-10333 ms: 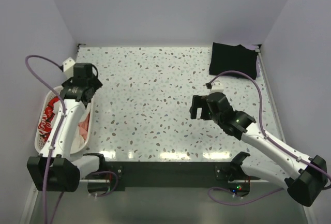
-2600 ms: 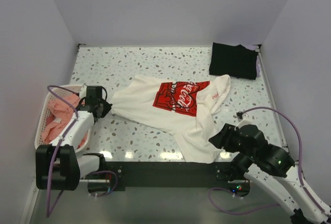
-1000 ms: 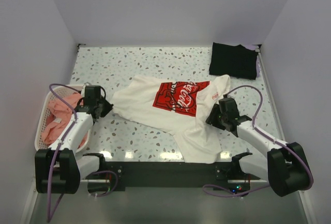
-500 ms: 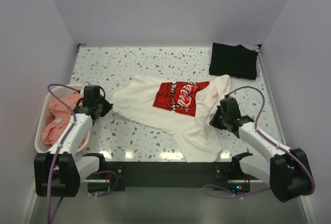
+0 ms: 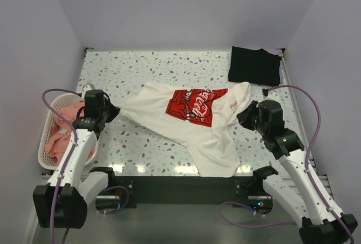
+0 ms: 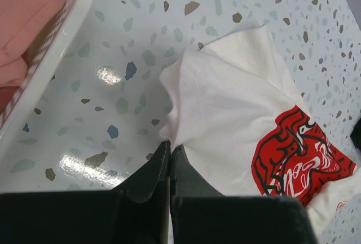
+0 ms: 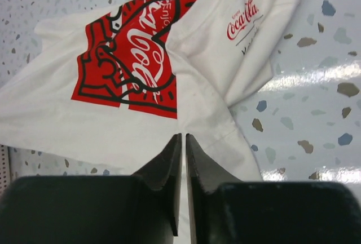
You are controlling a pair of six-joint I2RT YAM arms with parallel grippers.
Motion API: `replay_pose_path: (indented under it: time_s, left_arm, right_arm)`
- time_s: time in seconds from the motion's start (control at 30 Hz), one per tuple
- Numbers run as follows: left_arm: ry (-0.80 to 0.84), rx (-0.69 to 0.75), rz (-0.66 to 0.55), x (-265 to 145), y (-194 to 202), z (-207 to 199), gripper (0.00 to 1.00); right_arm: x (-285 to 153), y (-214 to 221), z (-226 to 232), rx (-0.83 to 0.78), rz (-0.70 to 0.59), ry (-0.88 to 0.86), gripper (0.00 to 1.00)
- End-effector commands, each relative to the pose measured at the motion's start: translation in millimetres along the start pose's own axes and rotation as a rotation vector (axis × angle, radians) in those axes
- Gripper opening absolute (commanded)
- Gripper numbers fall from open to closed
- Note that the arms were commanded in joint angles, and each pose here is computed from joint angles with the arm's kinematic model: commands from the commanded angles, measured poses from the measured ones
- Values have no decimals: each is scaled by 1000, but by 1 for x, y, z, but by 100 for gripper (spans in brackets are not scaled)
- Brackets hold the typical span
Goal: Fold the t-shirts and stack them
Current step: Flatten the tshirt out
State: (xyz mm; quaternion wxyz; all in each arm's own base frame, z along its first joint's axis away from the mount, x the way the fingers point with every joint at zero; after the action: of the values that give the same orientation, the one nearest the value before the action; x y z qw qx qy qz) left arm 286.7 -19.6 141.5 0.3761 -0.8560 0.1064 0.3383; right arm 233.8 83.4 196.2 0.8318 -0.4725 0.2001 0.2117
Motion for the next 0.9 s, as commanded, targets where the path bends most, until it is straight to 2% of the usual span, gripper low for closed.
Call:
replay_pose_path:
  time_s: [0.0, 0.03, 0.1, 0.2, 0.3, 0.53, 0.87]
  left_arm:
    - [27, 19, -35, -9, -14, -8, 0]
    - [26, 18, -28, -7, -12, -8, 0]
    - [25, 23, -22, -5, -10, -7, 0]
    - [20, 35, -21, -2, -10, -5, 0]
    - [15, 46, -27, 0, -11, -5, 0]
    - [26, 50, -5, 8, -6, -5, 0]
    - [27, 62, 2, 13, -5, -6, 0]
  right_arm:
    - [20, 39, -29, -54, 142, 102, 18]
    - [29, 40, -26, -46, 135, 80, 24]
    - [47, 65, -35, -31, 206, 97, 35]
    - [67, 80, -43, -22, 238, 119, 44]
    - [80, 87, -50, -36, 250, 140, 48]
    - [99, 97, -60, -50, 263, 176, 49]
    - [109, 108, -59, -110, 299, 249, 43]
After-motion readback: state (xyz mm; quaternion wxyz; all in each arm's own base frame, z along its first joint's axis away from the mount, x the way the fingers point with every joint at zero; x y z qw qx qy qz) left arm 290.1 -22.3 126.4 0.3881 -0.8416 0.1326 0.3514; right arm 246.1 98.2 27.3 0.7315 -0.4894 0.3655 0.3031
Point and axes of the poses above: each gripper's point midway between its finger pads, its own x axis out along the fingers, its own z axis along the line the jaws close on, y = z × x, the point moved 1 cm from there along -x, back along the fingers, and after that the axes turned 1 degree about x, right-handed, at the moved point
